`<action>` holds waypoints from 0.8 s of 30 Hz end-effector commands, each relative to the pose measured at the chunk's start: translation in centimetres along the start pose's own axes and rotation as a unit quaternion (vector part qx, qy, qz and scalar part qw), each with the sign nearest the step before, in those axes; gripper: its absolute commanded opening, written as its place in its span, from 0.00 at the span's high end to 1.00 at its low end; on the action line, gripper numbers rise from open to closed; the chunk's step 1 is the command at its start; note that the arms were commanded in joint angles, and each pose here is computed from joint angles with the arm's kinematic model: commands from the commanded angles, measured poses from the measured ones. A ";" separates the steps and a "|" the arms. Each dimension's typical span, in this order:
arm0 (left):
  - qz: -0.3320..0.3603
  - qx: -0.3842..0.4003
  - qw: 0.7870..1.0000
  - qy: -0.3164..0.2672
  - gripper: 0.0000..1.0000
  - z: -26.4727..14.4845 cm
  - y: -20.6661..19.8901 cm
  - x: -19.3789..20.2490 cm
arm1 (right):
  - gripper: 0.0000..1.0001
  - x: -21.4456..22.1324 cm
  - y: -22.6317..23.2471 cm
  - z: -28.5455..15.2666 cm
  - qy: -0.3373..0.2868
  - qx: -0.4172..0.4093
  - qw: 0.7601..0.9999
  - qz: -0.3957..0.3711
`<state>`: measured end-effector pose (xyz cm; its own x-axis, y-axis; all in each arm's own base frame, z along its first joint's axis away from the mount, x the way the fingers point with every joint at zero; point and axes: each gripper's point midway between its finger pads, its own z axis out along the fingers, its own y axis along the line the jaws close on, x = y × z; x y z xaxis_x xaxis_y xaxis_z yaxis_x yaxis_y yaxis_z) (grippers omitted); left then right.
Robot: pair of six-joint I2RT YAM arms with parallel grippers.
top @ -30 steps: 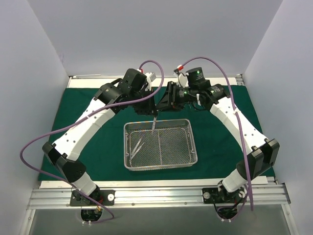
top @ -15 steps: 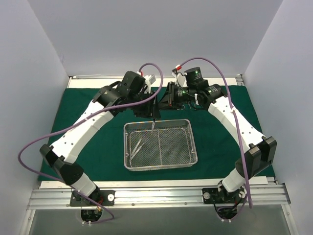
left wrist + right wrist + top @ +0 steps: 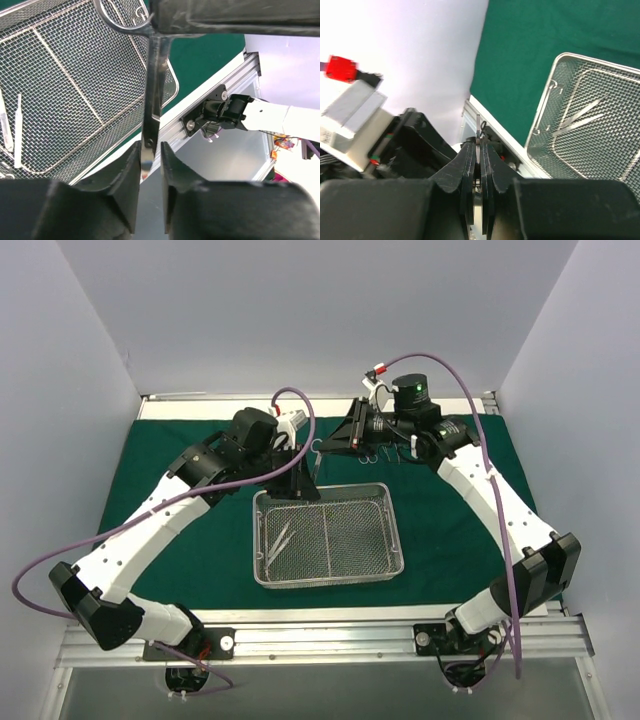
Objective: Open and lay out the surgical kit
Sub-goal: Place the medical item in the surgical kit.
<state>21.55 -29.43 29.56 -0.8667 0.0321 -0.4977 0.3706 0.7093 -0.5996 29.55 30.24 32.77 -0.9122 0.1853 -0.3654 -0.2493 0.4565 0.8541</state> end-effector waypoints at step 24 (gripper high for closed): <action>-0.206 0.192 0.959 -0.024 0.98 -10.6 -5.5 -1.9 | 0.28 -6.9 4.0 -7.1 -0.186 0.112 0.874 -0.435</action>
<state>20.41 -26.06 35.03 -0.9286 -0.2204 -0.2984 0.1363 0.5454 -0.8270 31.57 26.24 39.75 -0.5020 0.0673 -0.8622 -0.6263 0.6592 0.4161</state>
